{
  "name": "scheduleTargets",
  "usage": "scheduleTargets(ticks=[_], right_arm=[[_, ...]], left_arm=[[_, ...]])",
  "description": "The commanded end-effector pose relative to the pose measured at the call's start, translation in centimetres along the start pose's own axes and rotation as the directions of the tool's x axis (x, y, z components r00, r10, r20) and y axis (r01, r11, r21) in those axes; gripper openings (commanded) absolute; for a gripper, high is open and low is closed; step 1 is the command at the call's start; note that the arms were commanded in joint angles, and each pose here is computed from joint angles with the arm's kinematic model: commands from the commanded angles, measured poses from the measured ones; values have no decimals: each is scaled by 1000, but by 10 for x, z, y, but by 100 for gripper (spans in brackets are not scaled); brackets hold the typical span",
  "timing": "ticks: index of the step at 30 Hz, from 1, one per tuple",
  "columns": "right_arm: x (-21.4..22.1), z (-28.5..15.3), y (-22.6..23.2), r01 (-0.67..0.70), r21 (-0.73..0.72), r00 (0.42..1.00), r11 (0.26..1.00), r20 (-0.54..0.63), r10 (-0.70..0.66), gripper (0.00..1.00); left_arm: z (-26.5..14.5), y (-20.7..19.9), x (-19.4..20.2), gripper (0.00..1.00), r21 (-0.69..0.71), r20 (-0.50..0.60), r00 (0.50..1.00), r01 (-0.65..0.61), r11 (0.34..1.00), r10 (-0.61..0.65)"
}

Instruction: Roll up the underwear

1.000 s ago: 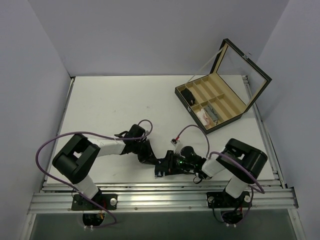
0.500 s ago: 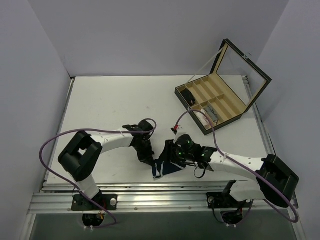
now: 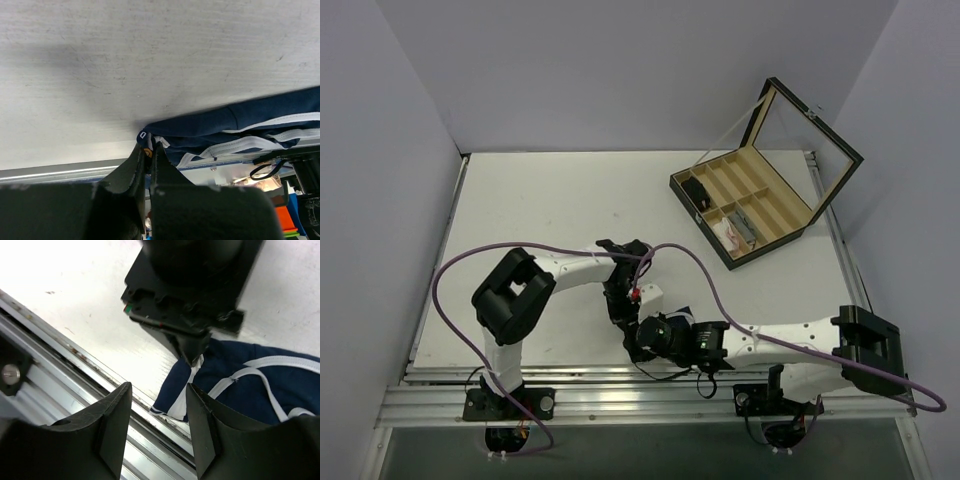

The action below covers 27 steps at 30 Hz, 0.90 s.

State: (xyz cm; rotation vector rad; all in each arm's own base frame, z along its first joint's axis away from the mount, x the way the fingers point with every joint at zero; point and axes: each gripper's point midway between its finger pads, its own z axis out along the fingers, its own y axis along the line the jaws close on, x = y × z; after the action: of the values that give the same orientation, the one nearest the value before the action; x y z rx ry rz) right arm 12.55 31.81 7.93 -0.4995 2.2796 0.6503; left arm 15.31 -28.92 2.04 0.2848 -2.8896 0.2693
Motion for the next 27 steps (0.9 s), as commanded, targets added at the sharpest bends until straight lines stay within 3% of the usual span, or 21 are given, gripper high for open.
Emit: scheduleTargets(ticks=[1, 9, 19, 23, 24, 27], right_arm=[[-7, 3, -10, 19, 164, 998, 986, 63, -30, 43], [19, 19, -12, 89, 247, 996, 965, -24, -86, 40], [41, 33, -2, 117, 242, 991, 963, -90, -98, 36], [50, 38, -7, 123, 248, 989, 961, -111, -97, 24], [53, 38, -12, 131, 257, 987, 957, -120, -103, 16], [53, 44, -27, 120, 261, 987, 958, -134, -88, 4]], left_arm=[[2, 13, 1, 2, -95, 4, 1000, 25, 995, -24], [2, 17, 0, 2, -119, 9, 1000, 30, 992, -30], [2, 19, 0, 2, -130, 16, 999, 43, 991, -41], [3, 23, -1, 2, -141, 22, 998, 63, 988, -61], [4, 26, -2, 2, -149, 24, 997, 75, 986, -73], [1, 37, -8, 2, -145, 39, 991, 130, 981, -125]])
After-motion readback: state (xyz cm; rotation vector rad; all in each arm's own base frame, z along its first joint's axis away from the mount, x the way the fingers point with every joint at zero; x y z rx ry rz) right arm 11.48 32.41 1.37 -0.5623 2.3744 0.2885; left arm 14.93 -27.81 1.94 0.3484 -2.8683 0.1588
